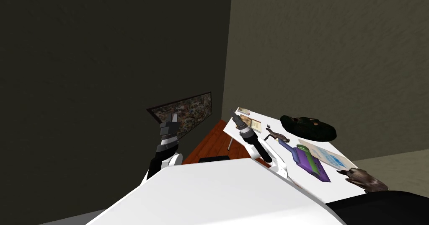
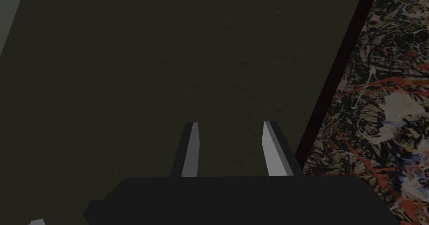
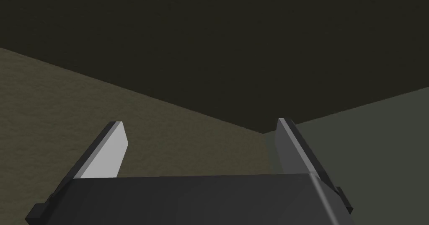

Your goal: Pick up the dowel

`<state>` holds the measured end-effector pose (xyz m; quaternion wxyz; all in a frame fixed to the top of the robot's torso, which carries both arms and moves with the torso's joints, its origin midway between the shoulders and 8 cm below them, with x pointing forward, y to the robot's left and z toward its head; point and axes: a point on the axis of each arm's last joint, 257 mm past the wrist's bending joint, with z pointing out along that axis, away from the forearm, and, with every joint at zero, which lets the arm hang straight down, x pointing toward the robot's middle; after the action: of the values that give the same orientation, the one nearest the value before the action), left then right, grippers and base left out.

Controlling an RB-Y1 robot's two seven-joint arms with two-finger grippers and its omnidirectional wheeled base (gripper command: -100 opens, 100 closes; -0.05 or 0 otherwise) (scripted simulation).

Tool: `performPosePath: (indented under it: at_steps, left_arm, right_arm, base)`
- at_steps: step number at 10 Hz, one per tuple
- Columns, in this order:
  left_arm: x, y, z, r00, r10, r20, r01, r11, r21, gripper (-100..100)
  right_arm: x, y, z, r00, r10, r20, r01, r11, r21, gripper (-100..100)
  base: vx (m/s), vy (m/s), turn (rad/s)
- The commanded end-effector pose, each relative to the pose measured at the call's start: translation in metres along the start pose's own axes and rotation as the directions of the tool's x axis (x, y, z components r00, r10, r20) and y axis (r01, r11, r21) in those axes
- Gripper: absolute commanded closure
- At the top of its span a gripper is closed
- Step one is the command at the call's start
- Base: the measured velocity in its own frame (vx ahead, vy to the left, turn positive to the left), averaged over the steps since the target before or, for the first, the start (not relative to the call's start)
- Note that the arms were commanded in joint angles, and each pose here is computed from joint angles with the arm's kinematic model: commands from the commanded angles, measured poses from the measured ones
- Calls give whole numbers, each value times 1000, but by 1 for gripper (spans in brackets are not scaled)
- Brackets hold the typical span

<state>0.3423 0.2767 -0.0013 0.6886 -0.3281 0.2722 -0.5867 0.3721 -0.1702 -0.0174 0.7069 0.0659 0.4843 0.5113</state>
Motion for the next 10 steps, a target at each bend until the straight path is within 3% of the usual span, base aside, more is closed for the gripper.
performPosePath:
  at_steps: [1, 6, 7, 8, 9, 10]
  left_arm:
    - [0, 0, 0, 1000, 0, 0, 0, 1000, 0, 0]
    - [0, 0, 0, 1000, 0, 0, 0, 1000, 0, 0]
    - [0, 0, 0, 1000, 0, 0, 0, 1000, 0, 0]
    - [0, 0, 0, 1000, 0, 0, 0, 1000, 0, 0]
    - [0, 0, 0, 1000, 0, 0, 0, 1000, 0, 0]
    - [0, 0, 0, 1000, 0, 0, 0, 1000, 0, 0]
  right_arm:
    - [19, -8, -1, 997, -46, -69, 47, 999, 16, -100]
    - [56, -27, -13, 965, -144, -221, 153, 988, 27, -100]
    - [73, -36, -20, 942, -184, -281, 200, 979, 30, -100]
    - [74, -37, -22, 936, -192, -294, 209, 978, 25, -100]
    - [90, -47, -31, 906, -232, -354, 256, 966, 23, -100]
    - [90, -49, -33, 898, -242, -367, 266, 964, 17, -100]
  base:
    - [-12, -32, 189]
    - [-11, -36, 144]
    - [-5, -48, 228]
    - [-10, -44, 112]
    - [-21, -39, 243]
    - [-19, -38, 97]
